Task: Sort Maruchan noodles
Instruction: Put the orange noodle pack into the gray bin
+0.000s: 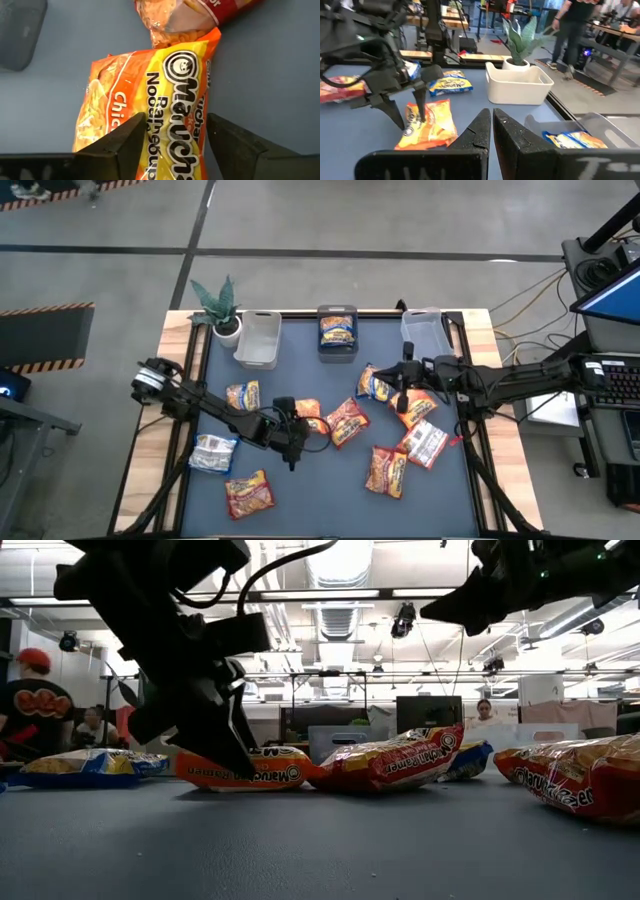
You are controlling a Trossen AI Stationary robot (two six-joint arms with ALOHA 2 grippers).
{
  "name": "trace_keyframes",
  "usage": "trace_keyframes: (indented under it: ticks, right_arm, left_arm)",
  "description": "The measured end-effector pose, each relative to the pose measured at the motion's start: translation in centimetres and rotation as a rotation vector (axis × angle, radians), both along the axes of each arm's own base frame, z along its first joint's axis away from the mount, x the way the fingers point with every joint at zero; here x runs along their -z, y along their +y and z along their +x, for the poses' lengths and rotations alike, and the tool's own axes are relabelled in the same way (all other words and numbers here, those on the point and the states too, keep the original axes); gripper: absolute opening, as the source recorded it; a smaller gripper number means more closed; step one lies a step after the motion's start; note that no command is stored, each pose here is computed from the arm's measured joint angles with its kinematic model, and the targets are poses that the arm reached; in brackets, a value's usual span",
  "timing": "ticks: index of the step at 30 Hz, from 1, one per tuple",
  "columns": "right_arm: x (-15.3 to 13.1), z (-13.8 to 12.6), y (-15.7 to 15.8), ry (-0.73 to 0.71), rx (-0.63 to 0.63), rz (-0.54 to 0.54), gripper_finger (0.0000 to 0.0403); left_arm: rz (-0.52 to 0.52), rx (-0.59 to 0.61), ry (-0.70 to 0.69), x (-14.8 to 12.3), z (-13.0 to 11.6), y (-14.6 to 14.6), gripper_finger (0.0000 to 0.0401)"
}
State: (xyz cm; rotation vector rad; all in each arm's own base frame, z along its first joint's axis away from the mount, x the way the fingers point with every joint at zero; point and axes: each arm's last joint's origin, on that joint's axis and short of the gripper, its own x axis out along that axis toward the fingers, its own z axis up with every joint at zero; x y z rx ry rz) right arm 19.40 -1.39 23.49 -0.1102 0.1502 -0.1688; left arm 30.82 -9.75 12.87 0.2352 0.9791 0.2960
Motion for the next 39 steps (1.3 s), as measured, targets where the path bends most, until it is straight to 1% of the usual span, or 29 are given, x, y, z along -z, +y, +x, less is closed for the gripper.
trace_keyframes:
  ticks: [4,7,10,12,15,19,23,29,35,39]
  right_arm:
    - [0.4,0.3,-0.2,0.022,0.036,-0.008,0.0009]
    - [0.4,0.4,-0.3,0.020,0.039,-0.015,0.0009]
    - [0.5,0.4,-0.3,0.022,0.039,-0.015,0.0009]
    - [0.5,0.5,-0.3,0.021,0.039,-0.015,0.0009]
    - [0.5,0.5,-0.3,0.020,0.039,-0.014,0.0009]
    - [0.4,0.5,-0.3,0.015,0.041,-0.004,0.0009]
    - [0.2,0.5,-0.3,-0.005,0.041,-0.005,0.0009]
    - [0.2,0.5,-0.3,-0.004,0.041,-0.005,0.0009]
    - [0.2,0.5,-0.3,-0.004,0.041,-0.005,0.0009]
    - [0.2,0.5,-0.3,-0.003,0.041,-0.006,0.0009]
  left_arm:
    - [0.005,-0.011,0.003,0.1,-0.1,0.1,0.0140]
    - [0.013,-0.035,-0.008,0.1,-0.1,0.1,0.0087]
    - [-0.002,-0.053,-0.013,0.1,-0.1,0.1,0.0029]
    - [-0.019,-0.072,-0.025,0.1,-0.1,0.1,0.0010]
    - [-0.027,-0.075,-0.038,0.0,-0.1,0.0,0.0010]
    - [-0.012,-0.065,-0.058,-0.5,-0.2,-0.5,0.0003]
    - [-0.020,-0.041,-0.070,-1.6,-0.6,-0.5,0.0001]
    - [0.031,-0.039,-0.120,-2.9,-0.8,-0.3,0.0000]
    - [0.050,-0.059,-0.168,-4.2,-1.1,0.0,0.0000]
    - [0.047,-0.075,-0.226,-5.8,-1.4,0.2,0.0000]
